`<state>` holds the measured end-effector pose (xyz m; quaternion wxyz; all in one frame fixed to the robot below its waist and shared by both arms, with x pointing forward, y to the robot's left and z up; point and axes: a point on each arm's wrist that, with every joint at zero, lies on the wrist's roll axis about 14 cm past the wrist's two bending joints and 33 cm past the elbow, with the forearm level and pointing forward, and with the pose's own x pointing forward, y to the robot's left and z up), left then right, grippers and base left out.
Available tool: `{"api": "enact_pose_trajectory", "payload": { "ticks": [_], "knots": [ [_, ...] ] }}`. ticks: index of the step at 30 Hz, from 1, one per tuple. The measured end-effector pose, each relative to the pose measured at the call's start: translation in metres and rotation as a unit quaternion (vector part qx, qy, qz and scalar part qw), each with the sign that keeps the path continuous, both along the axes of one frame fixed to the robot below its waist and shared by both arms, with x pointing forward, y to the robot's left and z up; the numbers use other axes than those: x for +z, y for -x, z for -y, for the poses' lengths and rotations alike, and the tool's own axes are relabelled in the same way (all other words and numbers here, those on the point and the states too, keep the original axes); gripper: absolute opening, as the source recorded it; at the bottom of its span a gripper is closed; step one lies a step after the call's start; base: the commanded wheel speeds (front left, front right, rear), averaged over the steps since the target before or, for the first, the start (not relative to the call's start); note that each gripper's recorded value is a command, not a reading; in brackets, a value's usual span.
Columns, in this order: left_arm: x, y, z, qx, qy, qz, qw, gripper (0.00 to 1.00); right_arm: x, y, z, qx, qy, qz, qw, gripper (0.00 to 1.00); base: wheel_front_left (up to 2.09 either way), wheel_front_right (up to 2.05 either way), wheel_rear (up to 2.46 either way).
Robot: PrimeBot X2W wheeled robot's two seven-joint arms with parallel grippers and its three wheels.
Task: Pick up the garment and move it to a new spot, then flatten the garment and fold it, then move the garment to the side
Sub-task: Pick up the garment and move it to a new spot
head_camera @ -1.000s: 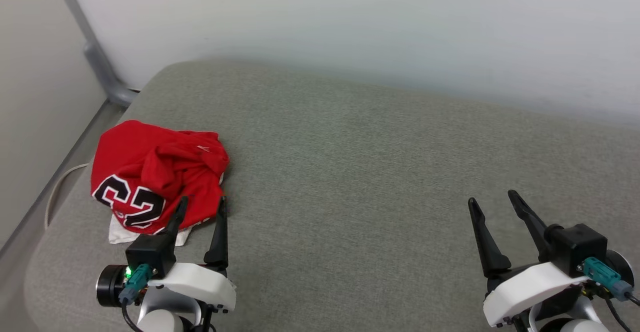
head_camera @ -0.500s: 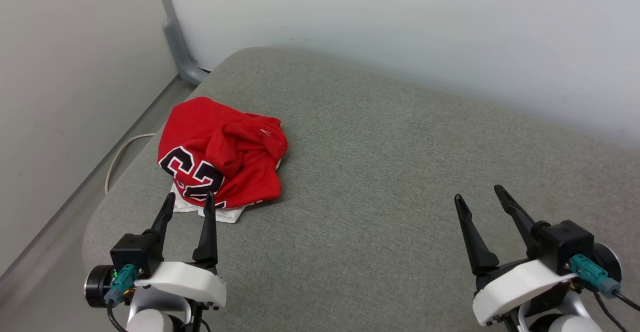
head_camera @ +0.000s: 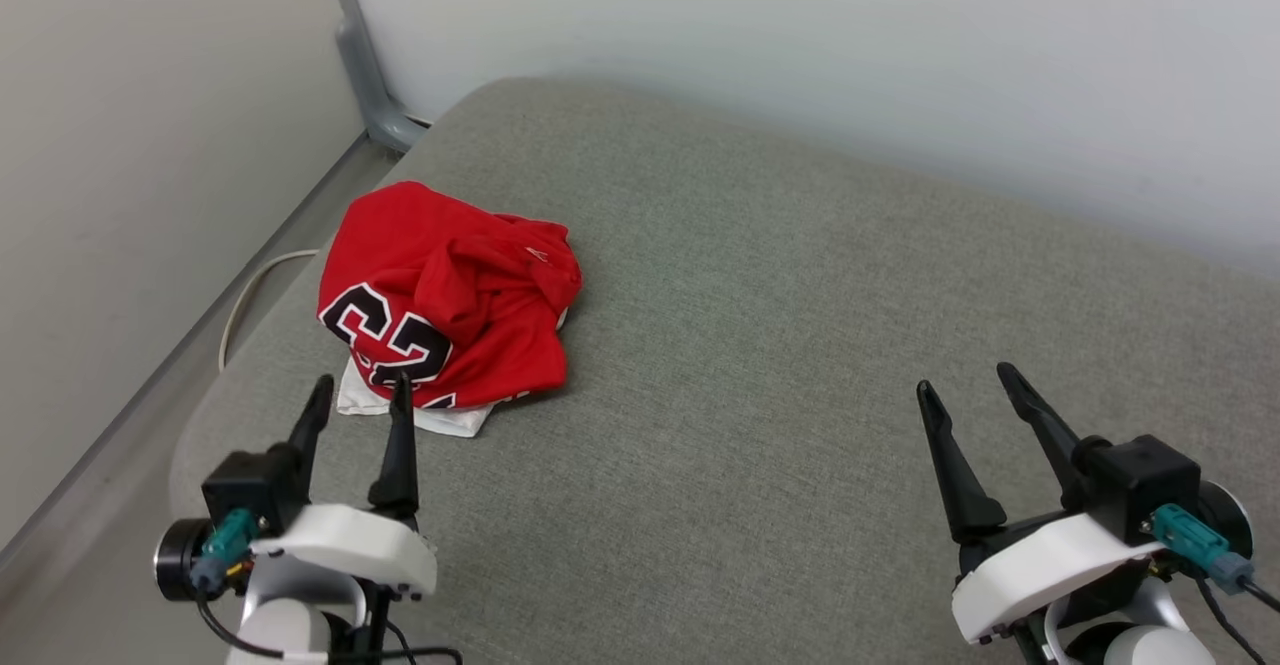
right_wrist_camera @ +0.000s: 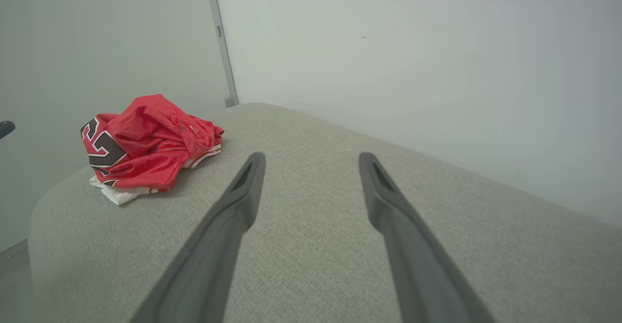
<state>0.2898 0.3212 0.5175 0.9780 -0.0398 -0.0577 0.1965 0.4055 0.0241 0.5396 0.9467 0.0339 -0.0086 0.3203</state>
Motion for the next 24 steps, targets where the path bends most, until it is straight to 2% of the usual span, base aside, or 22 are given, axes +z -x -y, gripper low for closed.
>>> {"api": "enact_pose_trajectory", "payload": {
  "ticks": [3,4,6,13,19,24],
  "knots": [
    [-0.003,-0.013,-0.008,-0.001,0.002,-0.011,1.0,1.0,-0.003,-0.007,0.005,-0.009,0.0,-0.006,1.0,1.0,0.0,0.0,0.0],
    [0.001,-0.033,-0.019,-0.004,0.006,-0.023,1.0,1.0,-0.007,-0.016,0.01,-0.019,0.001,-0.011,1.0,1.0,0.0,0.0,0.0],
    [0.001,-0.047,-0.029,-0.006,0.014,-0.04,0.999,1.0,-0.011,-0.023,0.014,-0.026,0.001,-0.015,1.0,1.0,0.0,0.0,0.0],
    [-0.014,-0.099,-0.05,-0.034,0.061,-0.147,0.987,1.0,-0.024,-0.044,0.029,-0.052,0.0,-0.026,0.998,1.0,0.0,0.0,0.0],
    [-0.047,-0.125,-0.063,-0.055,0.092,-0.28,0.954,1.0,-0.043,-0.061,0.044,-0.074,0.0,-0.041,0.996,1.0,0.0,0.0,0.0],
    [-0.084,-0.135,-0.067,-0.067,0.115,-0.388,0.912,1.0,-0.062,-0.075,0.053,-0.088,0.003,-0.057,0.994,1.0,0.0,0.0,0.0]
  ]
}}
